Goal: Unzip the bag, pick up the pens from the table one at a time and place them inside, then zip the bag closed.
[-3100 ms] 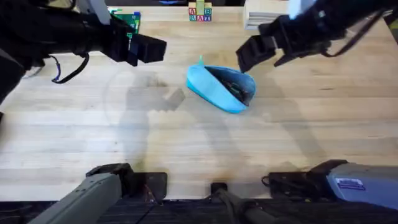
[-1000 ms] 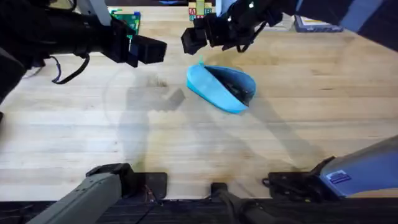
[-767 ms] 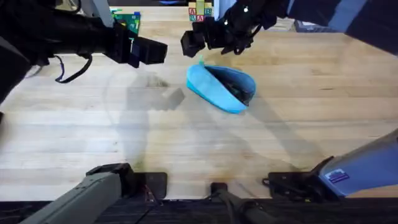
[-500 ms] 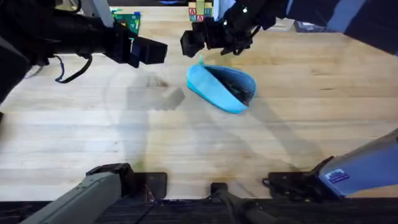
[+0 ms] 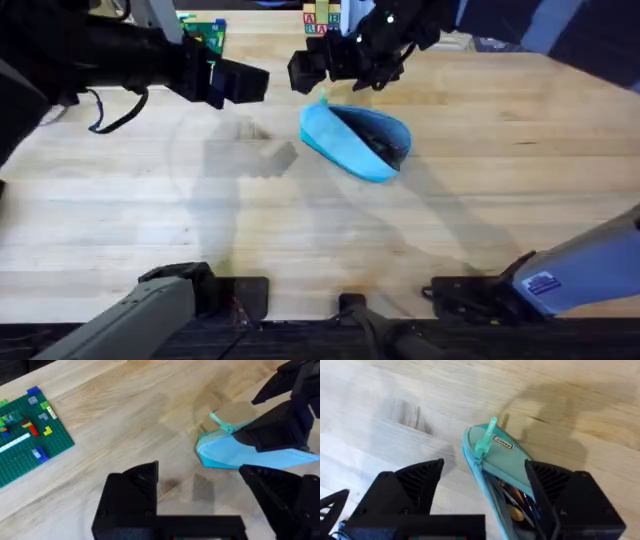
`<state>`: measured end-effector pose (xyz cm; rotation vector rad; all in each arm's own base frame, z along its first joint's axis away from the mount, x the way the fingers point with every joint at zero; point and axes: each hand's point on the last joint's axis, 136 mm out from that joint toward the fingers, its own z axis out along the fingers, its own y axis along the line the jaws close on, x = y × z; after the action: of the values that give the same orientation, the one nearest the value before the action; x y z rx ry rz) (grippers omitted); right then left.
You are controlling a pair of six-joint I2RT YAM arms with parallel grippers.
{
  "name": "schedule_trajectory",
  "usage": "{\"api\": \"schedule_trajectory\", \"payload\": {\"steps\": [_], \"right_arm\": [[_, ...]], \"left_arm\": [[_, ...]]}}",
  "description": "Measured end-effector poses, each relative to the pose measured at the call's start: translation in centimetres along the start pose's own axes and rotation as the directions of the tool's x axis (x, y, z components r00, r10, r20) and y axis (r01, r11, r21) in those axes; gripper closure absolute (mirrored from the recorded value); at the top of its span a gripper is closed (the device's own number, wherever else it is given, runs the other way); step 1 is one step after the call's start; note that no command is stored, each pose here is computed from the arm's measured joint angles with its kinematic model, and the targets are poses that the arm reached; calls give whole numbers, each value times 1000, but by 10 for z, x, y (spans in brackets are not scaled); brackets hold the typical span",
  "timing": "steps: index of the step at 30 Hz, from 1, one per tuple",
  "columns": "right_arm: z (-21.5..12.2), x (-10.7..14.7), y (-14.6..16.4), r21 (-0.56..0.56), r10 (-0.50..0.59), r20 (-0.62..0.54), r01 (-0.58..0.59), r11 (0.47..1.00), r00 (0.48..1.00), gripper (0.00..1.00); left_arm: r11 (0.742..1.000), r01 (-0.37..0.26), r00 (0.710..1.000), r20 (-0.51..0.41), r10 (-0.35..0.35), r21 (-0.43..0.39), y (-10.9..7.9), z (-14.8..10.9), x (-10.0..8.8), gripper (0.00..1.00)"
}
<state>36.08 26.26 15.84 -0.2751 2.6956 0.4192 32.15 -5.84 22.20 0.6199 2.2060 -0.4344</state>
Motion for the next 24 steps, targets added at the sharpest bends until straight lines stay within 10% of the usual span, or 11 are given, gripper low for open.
{"api": "schedule_trajectory", "payload": {"steps": [24], "right_arm": [[17,6,-4,17,4,-39,-4,1000,999,18]], "left_arm": [[1000,0,1000,0,0,0,0,0,0,7]]}}
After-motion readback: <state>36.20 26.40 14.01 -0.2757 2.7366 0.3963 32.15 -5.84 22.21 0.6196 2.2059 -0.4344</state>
